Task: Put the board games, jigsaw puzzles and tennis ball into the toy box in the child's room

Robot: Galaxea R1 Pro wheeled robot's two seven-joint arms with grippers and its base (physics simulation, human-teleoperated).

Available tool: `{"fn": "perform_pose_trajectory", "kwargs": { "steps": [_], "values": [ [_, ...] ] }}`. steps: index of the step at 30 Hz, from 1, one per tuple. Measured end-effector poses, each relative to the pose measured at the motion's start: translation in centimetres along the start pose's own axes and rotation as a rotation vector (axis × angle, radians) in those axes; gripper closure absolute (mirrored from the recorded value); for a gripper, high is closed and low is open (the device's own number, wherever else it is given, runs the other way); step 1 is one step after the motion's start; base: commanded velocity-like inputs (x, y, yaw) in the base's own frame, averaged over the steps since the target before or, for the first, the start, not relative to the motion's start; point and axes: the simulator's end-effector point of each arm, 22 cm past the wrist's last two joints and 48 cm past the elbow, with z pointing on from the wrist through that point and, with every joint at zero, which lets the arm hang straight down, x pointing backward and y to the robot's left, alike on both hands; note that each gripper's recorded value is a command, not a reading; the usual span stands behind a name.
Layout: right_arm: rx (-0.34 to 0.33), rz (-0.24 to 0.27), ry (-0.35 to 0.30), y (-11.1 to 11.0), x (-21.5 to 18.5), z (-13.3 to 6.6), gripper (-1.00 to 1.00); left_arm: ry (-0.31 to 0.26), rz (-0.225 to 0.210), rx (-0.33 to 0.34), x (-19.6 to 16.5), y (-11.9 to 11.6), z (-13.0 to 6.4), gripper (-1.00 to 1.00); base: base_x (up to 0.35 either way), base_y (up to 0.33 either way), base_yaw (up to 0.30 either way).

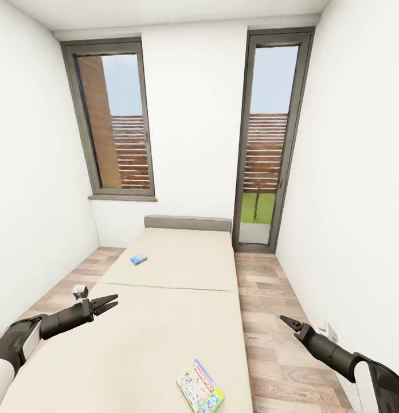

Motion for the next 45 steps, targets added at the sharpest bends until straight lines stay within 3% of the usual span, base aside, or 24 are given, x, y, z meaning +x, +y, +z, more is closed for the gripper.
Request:
{"fn": "perform_pose_trajectory", "kwargs": {
  "steps": [19, 45],
  "values": [
    [0.0, -0.001, -0.002, 0.01, -0.01, 0.02, -1.0, 0.0, 0.001, 0.0, -0.03, -0.02, -0.05, -1.0, 0.0, 0.233, -0.255],
    [0.0, -0.003, 0.001, 0.08, 0.15, 0.15, -1.0, -0.001, 0.0, 0.0, -0.05, 0.0, -0.09, -1.0, 0.0, 0.027, -0.016]
  ]
}}
